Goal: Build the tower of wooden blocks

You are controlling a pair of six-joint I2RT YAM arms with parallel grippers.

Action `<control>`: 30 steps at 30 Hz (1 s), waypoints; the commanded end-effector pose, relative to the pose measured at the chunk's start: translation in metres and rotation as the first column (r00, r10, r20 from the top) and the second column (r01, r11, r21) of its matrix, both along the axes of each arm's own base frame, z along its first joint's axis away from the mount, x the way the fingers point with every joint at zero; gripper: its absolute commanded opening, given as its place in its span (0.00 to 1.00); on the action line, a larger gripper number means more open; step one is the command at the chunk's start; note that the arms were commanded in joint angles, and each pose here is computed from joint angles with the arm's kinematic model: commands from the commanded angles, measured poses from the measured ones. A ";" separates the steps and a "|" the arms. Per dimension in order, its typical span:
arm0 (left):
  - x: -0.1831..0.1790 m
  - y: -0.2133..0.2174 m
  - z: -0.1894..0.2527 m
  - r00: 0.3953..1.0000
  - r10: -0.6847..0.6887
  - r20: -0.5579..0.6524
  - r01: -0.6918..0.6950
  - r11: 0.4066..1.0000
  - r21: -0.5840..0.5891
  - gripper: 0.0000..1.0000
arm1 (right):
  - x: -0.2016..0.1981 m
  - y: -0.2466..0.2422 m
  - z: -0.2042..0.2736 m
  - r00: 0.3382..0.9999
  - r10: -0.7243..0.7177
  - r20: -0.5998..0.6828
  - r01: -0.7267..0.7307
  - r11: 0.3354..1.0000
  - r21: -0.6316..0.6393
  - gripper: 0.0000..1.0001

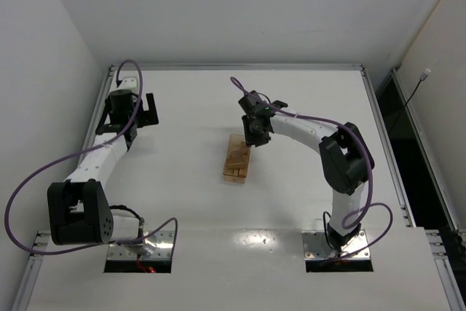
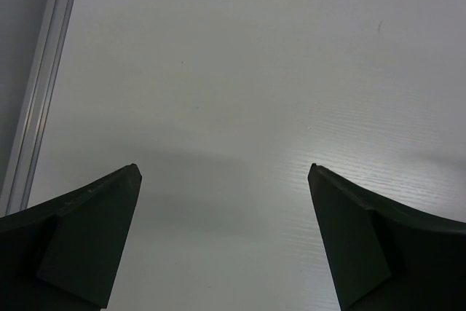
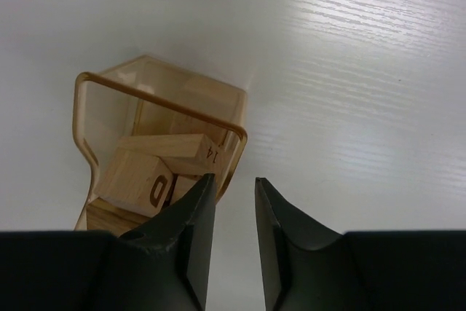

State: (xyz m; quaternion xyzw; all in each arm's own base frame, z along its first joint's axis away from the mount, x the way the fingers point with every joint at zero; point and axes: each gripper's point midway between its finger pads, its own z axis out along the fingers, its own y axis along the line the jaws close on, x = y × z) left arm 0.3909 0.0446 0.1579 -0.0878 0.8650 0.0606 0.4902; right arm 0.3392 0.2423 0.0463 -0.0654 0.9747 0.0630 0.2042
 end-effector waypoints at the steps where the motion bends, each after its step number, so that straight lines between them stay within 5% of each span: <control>1: 0.013 0.010 0.022 0.997 0.030 0.072 -0.031 0.999 0.013 1.00 | 0.019 0.004 0.006 0.998 -0.040 0.046 0.039 0.999 0.015 0.24; 5: 0.014 0.014 0.023 0.997 0.039 0.072 -0.040 0.999 0.013 1.00 | 0.026 0.003 -0.003 0.998 -0.038 0.040 0.038 0.999 0.004 0.00; 12: 0.019 0.018 0.013 0.998 0.053 0.042 -0.053 0.999 0.003 1.00 | 0.057 0.010 0.022 0.987 0.014 0.161 -0.016 1.000 0.012 0.00; 19: 0.022 0.013 0.014 0.998 0.052 0.038 -0.050 0.998 -0.033 1.00 | 0.095 -0.014 0.102 0.873 0.176 0.454 -0.097 0.976 -0.193 0.00; 30: 0.019 0.019 0.012 0.997 0.068 0.024 -0.068 0.998 -0.002 1.00 | 0.097 -0.018 0.133 0.694 0.460 0.553 -0.151 0.845 -0.514 0.00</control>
